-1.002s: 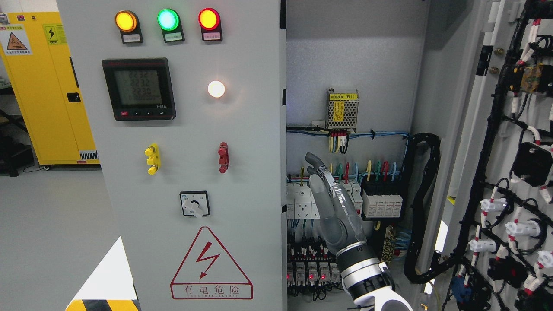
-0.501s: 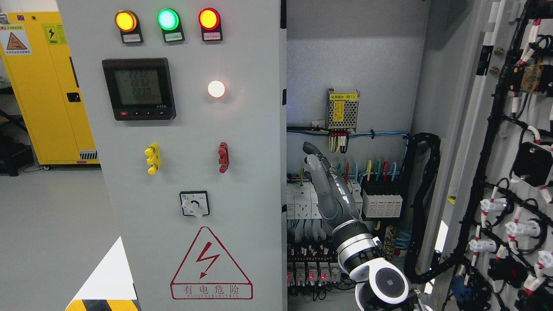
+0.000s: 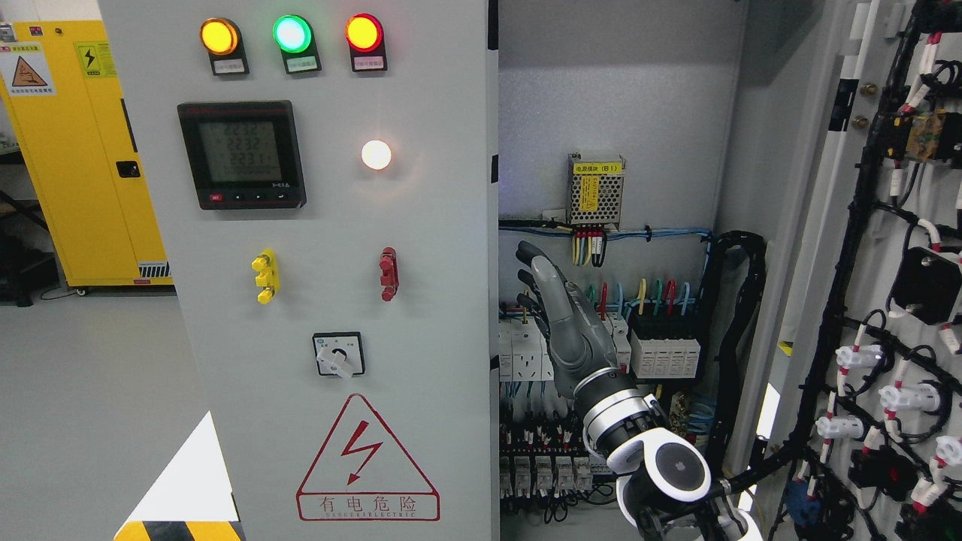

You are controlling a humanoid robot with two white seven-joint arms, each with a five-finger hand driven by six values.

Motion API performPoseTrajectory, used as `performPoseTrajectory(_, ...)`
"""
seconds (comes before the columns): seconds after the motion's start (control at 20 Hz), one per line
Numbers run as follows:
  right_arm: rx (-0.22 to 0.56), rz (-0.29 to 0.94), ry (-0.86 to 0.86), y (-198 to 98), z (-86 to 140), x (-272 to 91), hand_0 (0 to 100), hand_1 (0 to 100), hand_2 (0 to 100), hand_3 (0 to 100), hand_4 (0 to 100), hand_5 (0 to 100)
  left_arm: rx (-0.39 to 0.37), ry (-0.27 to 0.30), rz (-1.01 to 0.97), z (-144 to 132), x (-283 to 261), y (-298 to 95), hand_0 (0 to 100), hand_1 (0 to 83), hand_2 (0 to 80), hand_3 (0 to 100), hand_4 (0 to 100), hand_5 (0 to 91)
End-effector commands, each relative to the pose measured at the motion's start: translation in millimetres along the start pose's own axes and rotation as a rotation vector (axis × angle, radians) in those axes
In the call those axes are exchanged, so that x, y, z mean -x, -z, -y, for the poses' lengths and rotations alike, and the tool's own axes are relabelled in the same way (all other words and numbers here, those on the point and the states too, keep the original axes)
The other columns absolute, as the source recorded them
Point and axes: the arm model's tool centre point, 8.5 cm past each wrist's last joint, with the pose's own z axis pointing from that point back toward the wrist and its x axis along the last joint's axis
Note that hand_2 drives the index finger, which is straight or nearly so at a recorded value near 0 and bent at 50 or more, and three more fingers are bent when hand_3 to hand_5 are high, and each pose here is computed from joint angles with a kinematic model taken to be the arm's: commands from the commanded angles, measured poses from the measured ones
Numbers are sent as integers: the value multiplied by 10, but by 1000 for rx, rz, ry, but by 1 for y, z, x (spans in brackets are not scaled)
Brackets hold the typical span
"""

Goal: Open door with both hands
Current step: 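Raise the right hand to the inner edge of the indicator-light door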

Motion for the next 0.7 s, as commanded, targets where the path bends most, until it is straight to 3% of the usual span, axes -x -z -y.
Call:
performPoseTrajectory(0.0, 17, -32, 85, 0, 31, 4, 201, 122, 0, 0, 0, 0, -9, -6, -23, -4, 10, -2, 0, 0, 0, 0, 0, 0)
performPoseTrajectory(0.1, 9, -37, 101, -2, 37, 2, 201, 122, 0, 0, 0, 0, -9, -8, -24, -4, 11, -2, 0, 0, 0, 0, 0, 0)
performPoseTrajectory(0.25, -79, -52, 106, 3, 31, 0, 201, 122, 0, 0, 0, 0, -5, -7, -21, -2, 9, -1, 0, 0, 0, 0, 0, 0)
performPoseTrajectory(0.65, -169, -60, 120, 9, 29, -5, 200, 123, 0, 0, 0, 0, -4, -5, -8, -1, 8, -1, 0, 0, 0, 0, 0, 0)
